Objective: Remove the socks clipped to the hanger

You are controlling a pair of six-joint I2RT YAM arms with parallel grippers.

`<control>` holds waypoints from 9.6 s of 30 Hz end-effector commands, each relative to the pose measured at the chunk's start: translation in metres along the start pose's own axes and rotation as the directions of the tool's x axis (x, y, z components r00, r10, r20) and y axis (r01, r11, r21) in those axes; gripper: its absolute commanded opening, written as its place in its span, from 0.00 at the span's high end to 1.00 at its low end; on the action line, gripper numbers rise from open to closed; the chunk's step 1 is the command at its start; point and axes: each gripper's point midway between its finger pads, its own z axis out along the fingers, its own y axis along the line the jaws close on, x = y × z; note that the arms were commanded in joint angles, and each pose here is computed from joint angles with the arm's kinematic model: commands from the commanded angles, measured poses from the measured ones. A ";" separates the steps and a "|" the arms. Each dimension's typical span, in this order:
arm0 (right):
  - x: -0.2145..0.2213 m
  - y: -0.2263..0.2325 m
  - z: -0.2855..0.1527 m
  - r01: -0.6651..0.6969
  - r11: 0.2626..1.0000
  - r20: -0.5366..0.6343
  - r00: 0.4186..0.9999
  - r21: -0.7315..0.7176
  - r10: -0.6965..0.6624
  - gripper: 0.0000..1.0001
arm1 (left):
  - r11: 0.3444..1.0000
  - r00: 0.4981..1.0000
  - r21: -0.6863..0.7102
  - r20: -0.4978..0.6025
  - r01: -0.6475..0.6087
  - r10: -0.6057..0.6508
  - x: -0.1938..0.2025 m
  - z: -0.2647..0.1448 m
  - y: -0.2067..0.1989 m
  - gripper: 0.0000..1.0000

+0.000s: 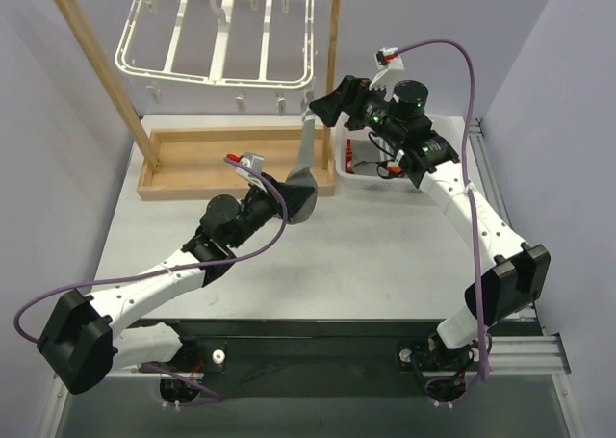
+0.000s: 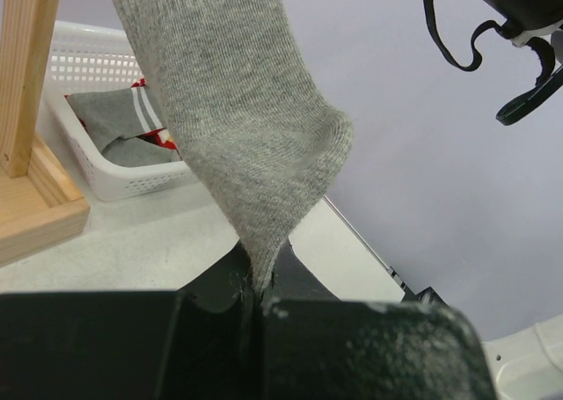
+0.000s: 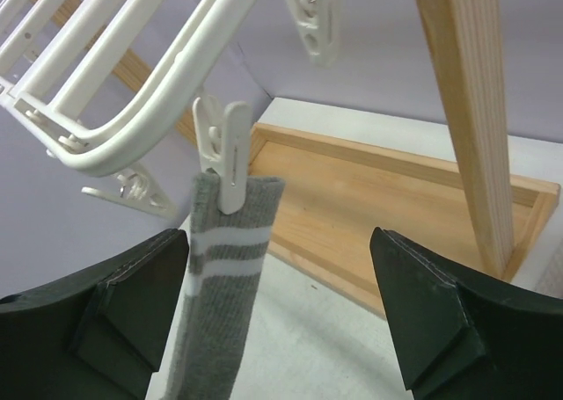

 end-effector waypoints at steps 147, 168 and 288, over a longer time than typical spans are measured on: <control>-0.043 0.044 -0.005 0.284 0.935 0.325 0.882 0.212 -0.341 0.31 | 1.000 0.997 -0.024 -0.071 -0.014 0.012 0.027 0.014 -0.005 1.00; -0.038 0.055 0.008 0.384 0.895 0.293 0.849 0.229 -0.439 0.45 | 1.000 0.998 -0.013 -0.069 -0.010 0.009 0.028 0.015 -0.008 1.00; 0.180 0.081 -0.125 0.178 0.753 -0.285 0.851 -0.634 -0.441 0.16 | 0.851 0.951 0.484 -0.303 0.203 -0.054 -0.053 -0.060 -0.085 1.00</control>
